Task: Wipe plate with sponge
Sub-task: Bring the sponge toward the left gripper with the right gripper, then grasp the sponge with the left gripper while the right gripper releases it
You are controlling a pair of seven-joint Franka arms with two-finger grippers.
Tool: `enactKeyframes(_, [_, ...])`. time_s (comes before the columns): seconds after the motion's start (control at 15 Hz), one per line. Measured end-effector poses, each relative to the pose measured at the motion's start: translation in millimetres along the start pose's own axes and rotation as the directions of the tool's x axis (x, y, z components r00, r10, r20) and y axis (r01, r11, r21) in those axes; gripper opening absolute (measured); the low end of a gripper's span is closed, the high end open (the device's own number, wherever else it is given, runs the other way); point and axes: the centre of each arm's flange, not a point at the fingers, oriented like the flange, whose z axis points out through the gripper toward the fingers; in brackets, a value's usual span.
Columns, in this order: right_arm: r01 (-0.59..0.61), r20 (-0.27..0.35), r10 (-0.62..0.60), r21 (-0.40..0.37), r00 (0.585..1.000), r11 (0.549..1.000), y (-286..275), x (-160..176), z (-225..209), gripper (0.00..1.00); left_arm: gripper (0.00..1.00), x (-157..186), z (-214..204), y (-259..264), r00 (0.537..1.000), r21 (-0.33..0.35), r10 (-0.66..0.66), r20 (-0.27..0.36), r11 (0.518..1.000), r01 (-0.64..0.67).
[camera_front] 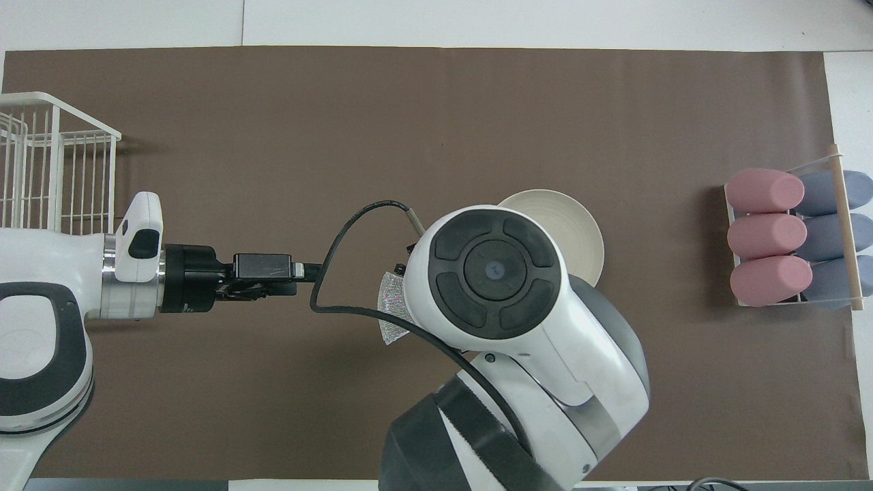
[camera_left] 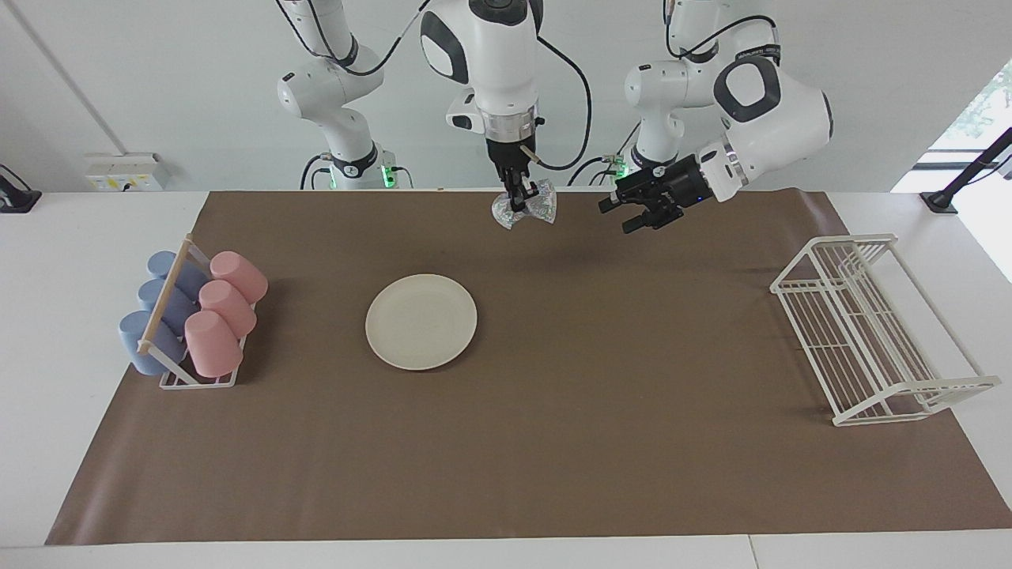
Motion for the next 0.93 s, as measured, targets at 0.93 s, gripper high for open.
enactKeyframes(0.93, [-0.001, 0.0, 0.001, -0.001, 1.0, 1.0, 0, 0, 0, 0.09, 1.0, -32, 62, 5, 0.997, -0.341, 0.016, 0.073, 0.94, 0.01])
